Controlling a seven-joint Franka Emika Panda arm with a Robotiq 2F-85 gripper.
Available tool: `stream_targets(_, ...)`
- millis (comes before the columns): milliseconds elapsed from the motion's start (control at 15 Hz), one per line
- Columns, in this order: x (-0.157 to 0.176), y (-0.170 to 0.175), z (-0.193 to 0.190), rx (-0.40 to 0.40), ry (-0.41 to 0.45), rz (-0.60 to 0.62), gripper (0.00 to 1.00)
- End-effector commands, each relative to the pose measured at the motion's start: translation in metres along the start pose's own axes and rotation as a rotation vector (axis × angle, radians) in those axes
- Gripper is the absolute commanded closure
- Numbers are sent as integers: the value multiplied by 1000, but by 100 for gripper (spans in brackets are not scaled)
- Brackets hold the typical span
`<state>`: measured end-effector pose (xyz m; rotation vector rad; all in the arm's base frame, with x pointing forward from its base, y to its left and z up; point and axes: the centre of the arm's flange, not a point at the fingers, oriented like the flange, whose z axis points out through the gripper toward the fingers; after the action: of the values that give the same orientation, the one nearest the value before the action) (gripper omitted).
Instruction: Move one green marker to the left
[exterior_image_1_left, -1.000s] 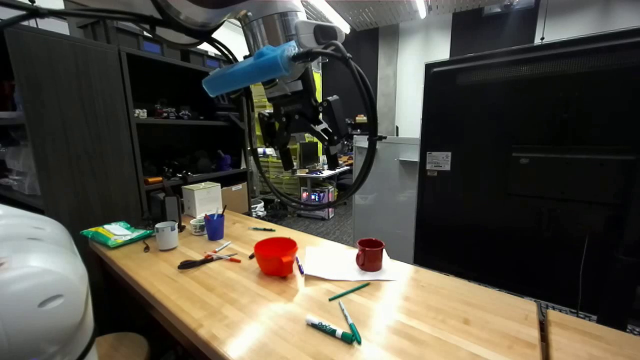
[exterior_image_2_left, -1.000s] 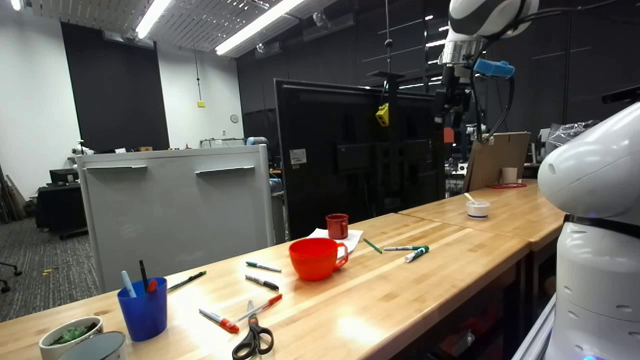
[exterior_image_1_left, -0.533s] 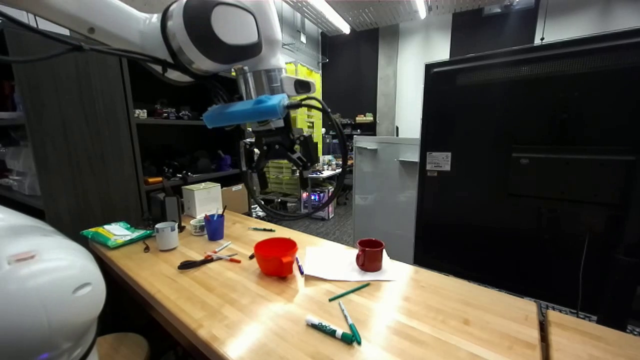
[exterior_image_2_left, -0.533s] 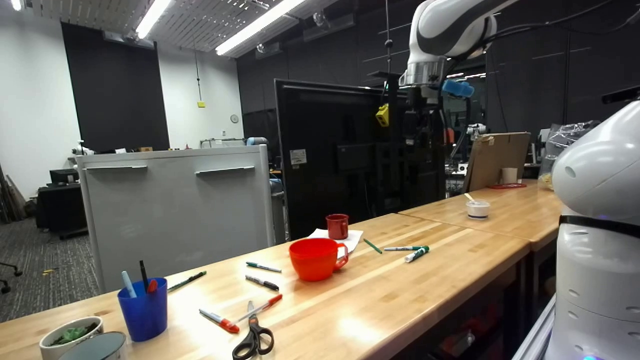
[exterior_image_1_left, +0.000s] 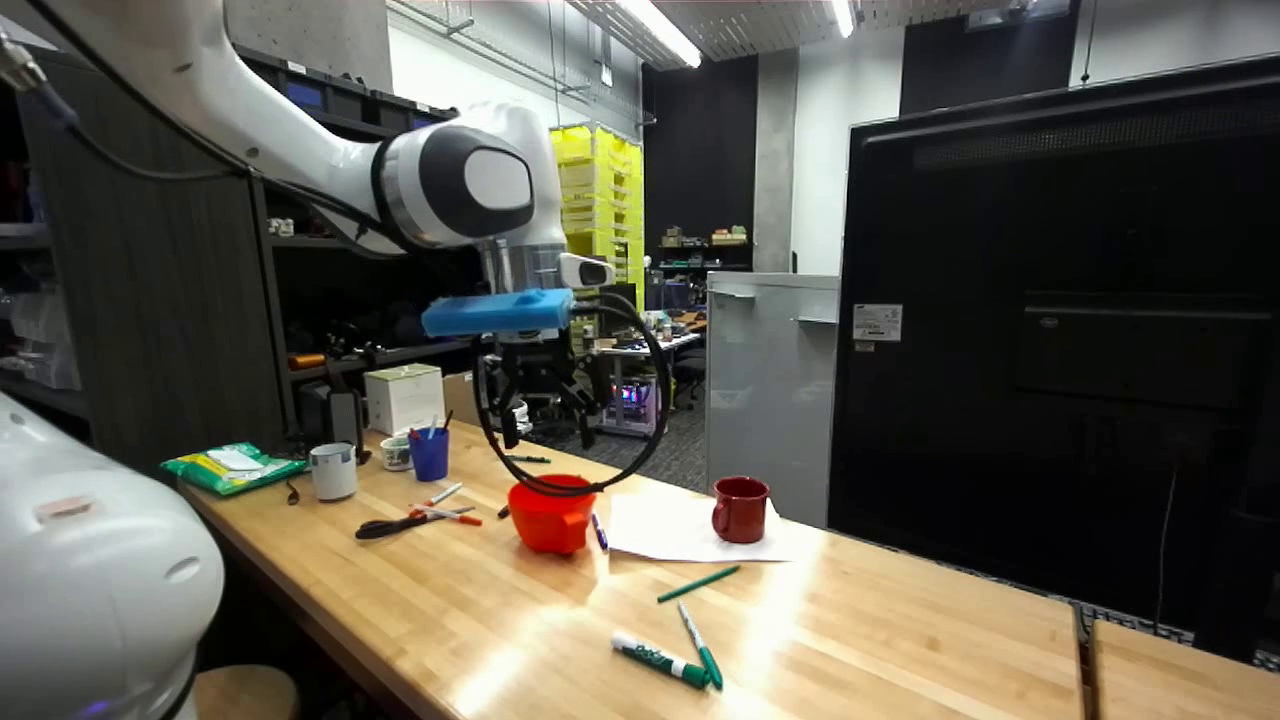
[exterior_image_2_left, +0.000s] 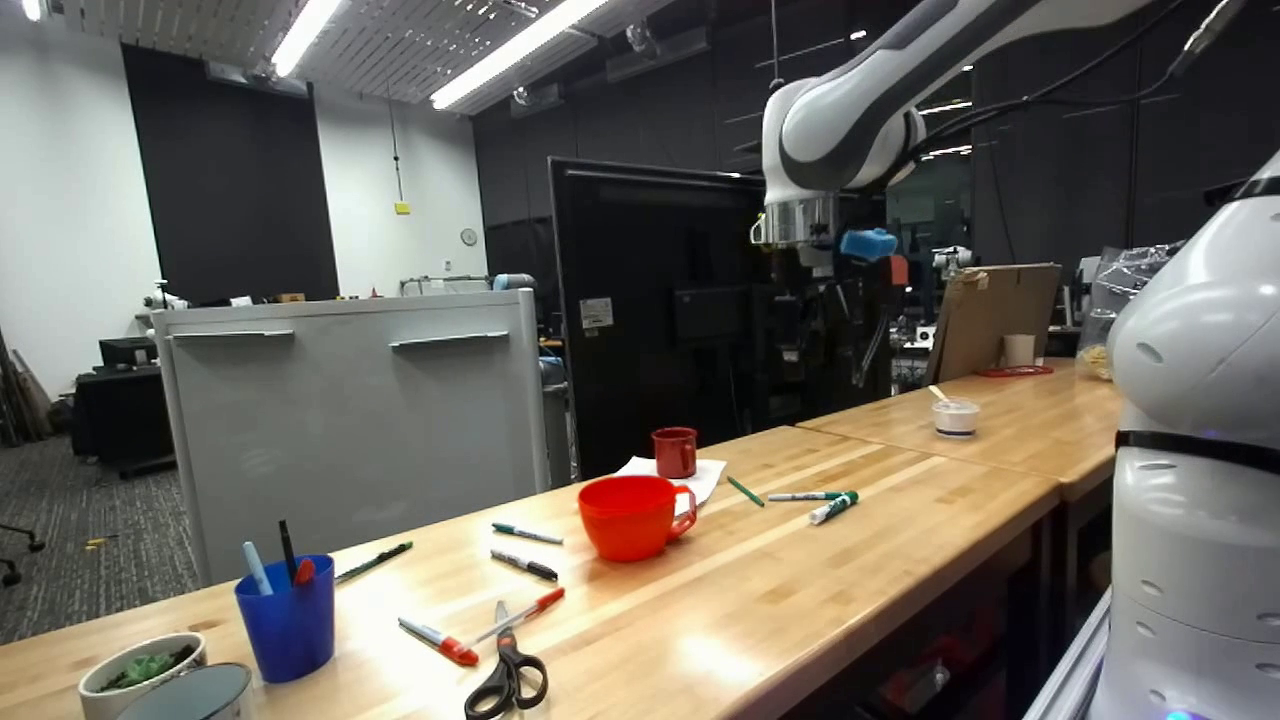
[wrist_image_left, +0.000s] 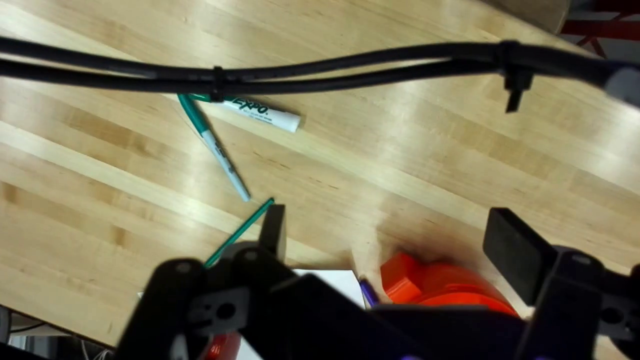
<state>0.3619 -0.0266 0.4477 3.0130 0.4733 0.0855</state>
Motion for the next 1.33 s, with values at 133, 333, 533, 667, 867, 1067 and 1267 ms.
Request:
stream_targets(133, 3, -3, 43, -94, -3, -199, 0)
stream_targets(333, 3, -5, 41, -71, -21, -175, 0)
stream_targets(533, 4, -7, 43, -74, -24, -191, 0)
stream_targets(667, 4, -7, 43, -75, -24, -192, 0)
stream_targets(867, 4, -7, 43, -75, -24, -193, 0)
stream_targets(1067, 4, -2, 52, -60, -51, -254, 0)
stream_targets(1267, -1, 17, 69, -3, -99, -420, 0)
